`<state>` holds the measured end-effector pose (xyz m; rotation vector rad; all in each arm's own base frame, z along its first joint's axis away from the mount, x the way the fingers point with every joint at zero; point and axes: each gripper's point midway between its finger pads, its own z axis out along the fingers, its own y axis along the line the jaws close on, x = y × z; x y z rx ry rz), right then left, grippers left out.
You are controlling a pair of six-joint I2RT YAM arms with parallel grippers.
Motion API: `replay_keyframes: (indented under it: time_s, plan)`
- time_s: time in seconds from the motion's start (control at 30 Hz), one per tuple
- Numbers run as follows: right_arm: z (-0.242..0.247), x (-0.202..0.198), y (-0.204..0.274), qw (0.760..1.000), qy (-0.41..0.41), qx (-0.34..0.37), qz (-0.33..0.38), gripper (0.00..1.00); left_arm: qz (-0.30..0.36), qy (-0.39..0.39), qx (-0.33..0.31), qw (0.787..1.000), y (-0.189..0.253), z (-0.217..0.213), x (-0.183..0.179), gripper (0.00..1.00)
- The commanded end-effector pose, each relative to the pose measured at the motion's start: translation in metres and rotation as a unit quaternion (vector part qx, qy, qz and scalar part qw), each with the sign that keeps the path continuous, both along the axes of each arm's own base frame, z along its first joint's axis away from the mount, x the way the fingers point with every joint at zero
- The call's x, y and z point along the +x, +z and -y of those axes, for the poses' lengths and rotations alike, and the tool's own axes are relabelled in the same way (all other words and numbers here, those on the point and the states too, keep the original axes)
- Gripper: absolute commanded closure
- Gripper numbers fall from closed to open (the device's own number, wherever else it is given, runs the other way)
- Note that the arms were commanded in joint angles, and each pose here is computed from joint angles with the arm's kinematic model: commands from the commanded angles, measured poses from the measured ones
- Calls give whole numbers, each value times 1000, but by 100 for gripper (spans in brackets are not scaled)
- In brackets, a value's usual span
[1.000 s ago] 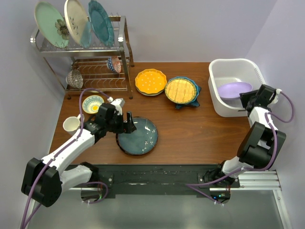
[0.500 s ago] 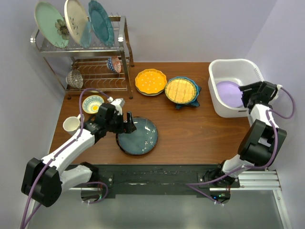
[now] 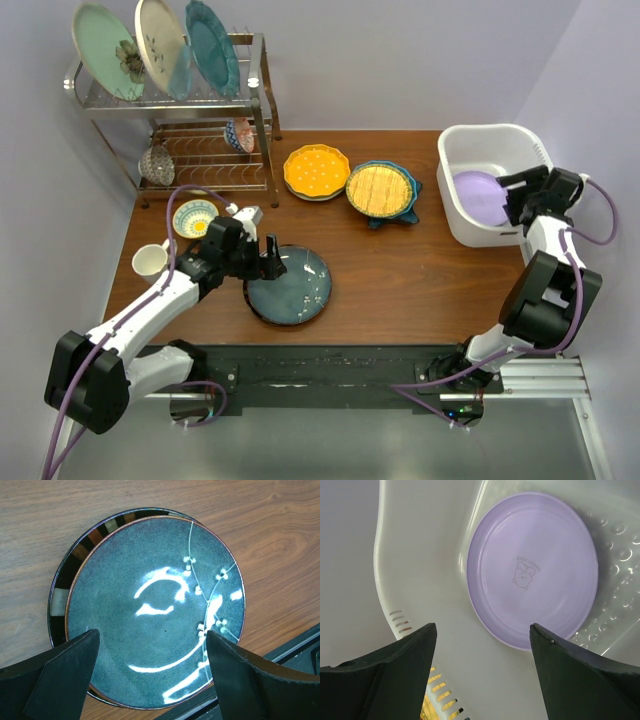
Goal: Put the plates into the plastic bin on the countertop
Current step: Place the plate in the plastic bin, then pick up the plate at the center of the board.
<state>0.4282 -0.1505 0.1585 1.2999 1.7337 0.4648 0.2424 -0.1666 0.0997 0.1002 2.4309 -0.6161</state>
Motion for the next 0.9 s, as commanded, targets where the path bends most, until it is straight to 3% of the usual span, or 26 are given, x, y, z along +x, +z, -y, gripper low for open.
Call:
replay_keyframes:
  time_s: [0.0, 0.43, 0.67, 0.87]
  plan:
    - [-16, 8, 45, 998, 39, -18, 47, 21, 25, -8, -4, 1000, 9, 2, 4, 8]
    - [-70, 21, 112, 985, 121, -86, 84, 20, 29, 1, 1, 1000, 13, -1, 5, 8]
    - [-107, 7, 159, 972, 164, -126, 112, 20, 27, 4, 4, 1000, 13, -2, 5, 8]
    - [-157, -10, 168, 956, 230, -141, 114, 20, 23, 12, 7, 1000, 11, -4, 5, 8]
